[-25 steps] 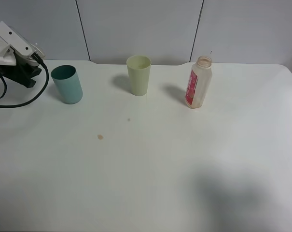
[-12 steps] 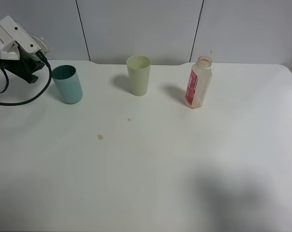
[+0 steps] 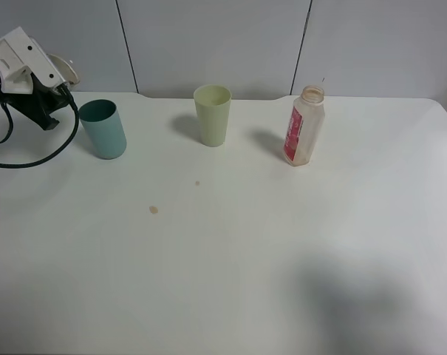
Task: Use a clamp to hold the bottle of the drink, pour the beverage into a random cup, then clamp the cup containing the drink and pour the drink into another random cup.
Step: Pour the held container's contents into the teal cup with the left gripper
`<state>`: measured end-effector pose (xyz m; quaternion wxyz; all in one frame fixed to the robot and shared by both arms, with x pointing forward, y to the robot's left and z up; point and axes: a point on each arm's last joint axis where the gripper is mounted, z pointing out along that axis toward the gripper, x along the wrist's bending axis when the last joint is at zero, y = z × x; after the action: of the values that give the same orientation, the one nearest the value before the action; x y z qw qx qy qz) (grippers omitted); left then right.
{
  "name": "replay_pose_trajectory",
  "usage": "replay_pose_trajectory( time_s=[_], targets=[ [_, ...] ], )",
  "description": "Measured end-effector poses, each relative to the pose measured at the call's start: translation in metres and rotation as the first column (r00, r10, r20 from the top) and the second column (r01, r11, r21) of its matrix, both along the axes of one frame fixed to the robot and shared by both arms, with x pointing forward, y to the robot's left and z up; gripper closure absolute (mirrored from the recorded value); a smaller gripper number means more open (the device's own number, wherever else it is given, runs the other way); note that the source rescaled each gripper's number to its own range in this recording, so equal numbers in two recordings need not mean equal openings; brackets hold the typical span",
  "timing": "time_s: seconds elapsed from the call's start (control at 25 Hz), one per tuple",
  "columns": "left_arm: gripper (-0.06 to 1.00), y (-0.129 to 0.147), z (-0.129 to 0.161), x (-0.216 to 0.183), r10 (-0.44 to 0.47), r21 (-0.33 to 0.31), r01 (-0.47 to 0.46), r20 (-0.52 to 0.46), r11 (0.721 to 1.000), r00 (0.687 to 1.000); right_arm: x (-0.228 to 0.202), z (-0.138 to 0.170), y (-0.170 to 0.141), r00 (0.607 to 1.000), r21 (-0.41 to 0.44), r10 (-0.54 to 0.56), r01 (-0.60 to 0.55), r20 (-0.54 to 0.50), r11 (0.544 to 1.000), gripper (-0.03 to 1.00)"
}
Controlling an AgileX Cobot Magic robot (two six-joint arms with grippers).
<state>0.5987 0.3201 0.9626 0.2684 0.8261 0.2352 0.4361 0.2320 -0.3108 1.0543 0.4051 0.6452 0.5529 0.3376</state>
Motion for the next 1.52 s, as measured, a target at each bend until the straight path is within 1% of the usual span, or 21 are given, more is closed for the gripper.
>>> replay_pose_trajectory(
  time_s=[0.08, 0.12, 0.4, 0.52, 0.8, 1.12, 1.32, 1.52],
  targets=[
    [0.94, -0.0028, 0.0006, 0.0002, -0.026, 0.018, 0.025, 0.012, 1.000, 1.000, 0.0000, 0.0000, 0.0000, 1.000, 0.000, 0.000, 0.000, 0.000, 1.000, -0.03],
    [0.94, -0.0039, 0.0006, 0.0001, -0.047, 0.042, 0.046, 0.019, 0.998, 0.999, 0.0000, 0.0000, 0.0000, 1.000, 0.000, 0.000, 0.000, 0.000, 1.000, -0.03],
    [0.94, -0.0064, -0.0002, -0.0011, -0.117, 0.110, 0.114, 0.024, 0.987, 0.993, 0.0000, 0.0000, 0.0000, 1.000, 0.000, 0.000, 0.000, 0.000, 1.000, -0.03],
    [0.94, -0.0067, -0.0003, -0.0012, -0.134, 0.131, 0.129, 0.028, 0.983, 0.991, 0.0000, 0.0000, 0.0000, 1.000, 0.000, 0.000, 0.000, 0.000, 1.000, -0.03],
    [0.94, -0.0067, -0.0003, -0.0012, -0.139, 0.141, 0.134, 0.030, 0.981, 0.990, 0.0000, 0.0000, 0.0000, 1.000, 0.000, 0.000, 0.000, 0.000, 1.000, -0.03],
    [0.94, -0.0068, -0.0004, -0.0013, -0.159, 0.172, 0.151, 0.034, 0.973, 0.987, 0.0000, 0.0000, 0.0000, 1.000, 0.000, 0.000, 0.000, 0.000, 1.000, -0.03],
    [0.94, -0.0068, -0.0007, -0.0015, -0.179, 0.204, 0.168, 0.036, 0.964, 0.983, 0.0000, 0.0000, 0.0000, 1.000, 0.000, 0.000, 0.000, 0.000, 1.000, -0.03],
    [0.94, -0.0068, -0.0008, -0.0015, -0.184, 0.212, 0.172, 0.036, 0.962, 0.982, 0.0000, 0.0000, 0.0000, 1.000, 0.000, 0.000, 0.000, 0.000, 1.000, -0.03]
  ],
)
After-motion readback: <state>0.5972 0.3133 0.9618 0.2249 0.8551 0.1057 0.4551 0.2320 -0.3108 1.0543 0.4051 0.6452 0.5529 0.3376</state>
